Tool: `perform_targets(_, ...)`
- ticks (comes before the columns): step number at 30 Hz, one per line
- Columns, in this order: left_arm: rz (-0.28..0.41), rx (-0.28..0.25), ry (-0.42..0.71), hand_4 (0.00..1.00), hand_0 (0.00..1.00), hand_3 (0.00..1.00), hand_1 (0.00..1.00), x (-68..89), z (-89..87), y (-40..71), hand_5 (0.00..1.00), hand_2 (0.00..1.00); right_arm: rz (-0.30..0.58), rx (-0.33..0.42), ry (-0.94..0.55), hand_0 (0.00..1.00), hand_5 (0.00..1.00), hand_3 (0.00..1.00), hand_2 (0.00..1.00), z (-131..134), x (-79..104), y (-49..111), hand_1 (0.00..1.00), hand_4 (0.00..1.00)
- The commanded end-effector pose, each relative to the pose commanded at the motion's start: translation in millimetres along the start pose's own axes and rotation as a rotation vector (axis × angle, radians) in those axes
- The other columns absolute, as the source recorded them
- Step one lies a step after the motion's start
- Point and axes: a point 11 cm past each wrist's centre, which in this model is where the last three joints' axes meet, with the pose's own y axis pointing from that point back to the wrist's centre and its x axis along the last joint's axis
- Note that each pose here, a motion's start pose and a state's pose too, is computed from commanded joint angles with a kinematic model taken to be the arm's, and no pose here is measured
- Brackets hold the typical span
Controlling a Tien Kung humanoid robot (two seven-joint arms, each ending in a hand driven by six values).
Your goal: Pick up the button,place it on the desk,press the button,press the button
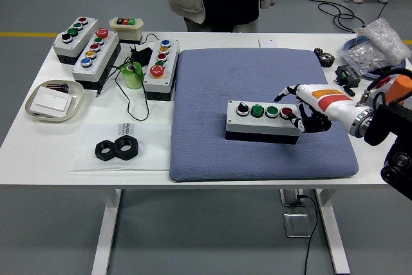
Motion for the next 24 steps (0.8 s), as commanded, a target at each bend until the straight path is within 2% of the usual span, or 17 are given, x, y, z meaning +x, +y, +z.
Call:
perform_targets(6, -0.001, -0.002, 0.002, 0.549, 0.747, 0.773, 0.782, 0.0, 1.0, 0.2, 0.998, 0.856, -0.015, -0.005, -0.001, 0.255, 0.002, 0.748, 0.139, -0.2, -3.5, -2.4, 0.01, 0.529)
perform_targets(17, -0.003, -0.008, 0.006, 0.548, 0.746, 0.773, 0.782, -0.7, 3.8, 0.8, 0.998, 0.856, -0.094, -0.018, 0.026, 0.255, 0.002, 0.753, 0.14, 0.8, -25.7, -9.0, 0.014, 0.525)
perform_targets(24, -0.003, -0.01, 0.01, 0.549, 0.747, 0.773, 0.782, -0.8, 5.1, 1.0, 0.998, 0.856, -0.087, -0.013, 0.024, 0.251, 0.002, 0.753, 0.138, -2.1, -21.4, -10.0, 0.012, 0.523)
